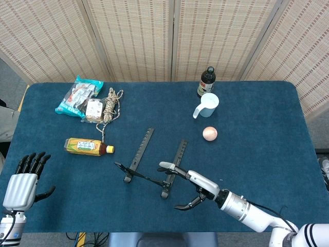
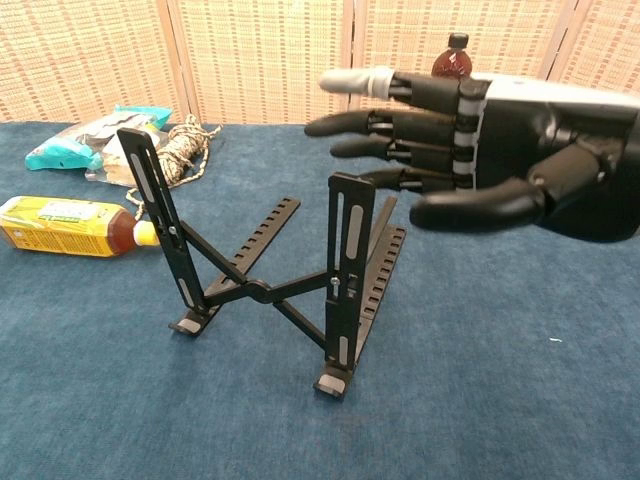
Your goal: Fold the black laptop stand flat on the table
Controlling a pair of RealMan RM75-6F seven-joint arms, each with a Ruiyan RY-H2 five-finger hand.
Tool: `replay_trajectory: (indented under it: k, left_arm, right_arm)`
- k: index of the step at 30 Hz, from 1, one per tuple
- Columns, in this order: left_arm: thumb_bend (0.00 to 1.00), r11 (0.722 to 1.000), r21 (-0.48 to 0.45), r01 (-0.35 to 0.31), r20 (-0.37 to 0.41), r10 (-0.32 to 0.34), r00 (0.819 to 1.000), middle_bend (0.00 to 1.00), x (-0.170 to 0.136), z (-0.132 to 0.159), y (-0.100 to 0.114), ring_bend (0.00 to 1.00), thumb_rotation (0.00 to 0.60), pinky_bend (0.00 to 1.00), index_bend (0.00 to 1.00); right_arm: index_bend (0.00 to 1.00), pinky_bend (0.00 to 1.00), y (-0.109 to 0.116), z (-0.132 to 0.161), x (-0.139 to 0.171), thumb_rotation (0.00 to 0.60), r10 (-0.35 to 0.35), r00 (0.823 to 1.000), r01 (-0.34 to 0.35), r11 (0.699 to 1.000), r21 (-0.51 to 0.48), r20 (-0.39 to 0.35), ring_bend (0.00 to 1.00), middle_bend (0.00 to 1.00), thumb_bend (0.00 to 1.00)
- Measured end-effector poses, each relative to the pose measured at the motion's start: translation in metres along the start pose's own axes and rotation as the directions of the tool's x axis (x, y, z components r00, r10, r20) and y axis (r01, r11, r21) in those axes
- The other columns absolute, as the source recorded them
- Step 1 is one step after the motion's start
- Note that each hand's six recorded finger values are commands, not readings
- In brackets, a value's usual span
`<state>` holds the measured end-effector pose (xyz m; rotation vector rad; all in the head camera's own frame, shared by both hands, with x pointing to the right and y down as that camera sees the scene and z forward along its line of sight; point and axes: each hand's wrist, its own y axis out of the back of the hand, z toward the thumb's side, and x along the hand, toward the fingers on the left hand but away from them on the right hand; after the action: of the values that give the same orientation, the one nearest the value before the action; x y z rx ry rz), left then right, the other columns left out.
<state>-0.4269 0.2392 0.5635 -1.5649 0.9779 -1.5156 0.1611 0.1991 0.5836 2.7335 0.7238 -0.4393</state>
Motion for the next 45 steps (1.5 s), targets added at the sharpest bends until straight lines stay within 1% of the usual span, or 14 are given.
replay_trajectory:
  k: [1, 3, 16, 23, 29, 45]
  left_arm:
    - [0.13, 1.0, 0.0, 0.001, 0.001, -0.001, 1.0, 0.08, 0.0, 0.0, 0.0, 0.06, 0.6, 0.04, 0.12]
    - [0.13, 1.0, 0.001, 0.0, 0.003, 0.0, 1.0, 0.08, 0.0, 0.001, 0.0, 0.06, 0.6, 0.04, 0.12]
    - [0.13, 1.0, 0.001, 0.003, 0.004, -0.003, 1.0, 0.08, 0.0, 0.001, 0.0, 0.06, 0.6, 0.04, 0.12]
    - [0.13, 1.0, 0.001, 0.004, 0.003, -0.004, 1.0, 0.08, 0.0, 0.001, 0.0, 0.06, 0.6, 0.04, 0.12]
    - [0.13, 1.0, 0.004, 0.01, 0.008, -0.01, 1.0, 0.08, 0.001, 0.002, -0.002, 0.06, 0.6, 0.04, 0.12]
    - [0.13, 1.0, 0.005, 0.015, 0.012, -0.015, 1.0, 0.08, 0.003, 0.003, -0.004, 0.06, 0.6, 0.04, 0.12]
  right_arm:
    - [0.0, 0.1, 0.0, -0.003, 0.0, 0.6, -0.001, 1.0, 0.001, 1.0, 0.0, 0.009, 0.04, 0.13, 0.02]
    - [0.0, 0.09, -0.001, -0.01, -0.001, 0.6, -0.001, 1.0, 0.001, 1.0, -0.001, 0.025, 0.04, 0.12, 0.0]
    - [0.0, 0.09, -0.01, -0.038, 0.001, 0.6, -0.005, 0.997, 0.008, 0.999, -0.036, 0.081, 0.04, 0.12, 0.0]
    - [0.0, 0.09, -0.011, -0.049, 0.003, 0.6, -0.025, 0.995, 0.032, 0.997, -0.075, 0.092, 0.04, 0.12, 0.0]
    - [0.0, 0.09, -0.017, -0.061, 0.006, 0.6, -0.024, 0.993, 0.038, 0.992, -0.118, 0.117, 0.04, 0.12, 0.0]
    - [0.0, 0.09, -0.026, -0.075, 0.006, 0.6, -0.014, 0.99, 0.039, 0.983, -0.18, 0.143, 0.04, 0.12, 0.0]
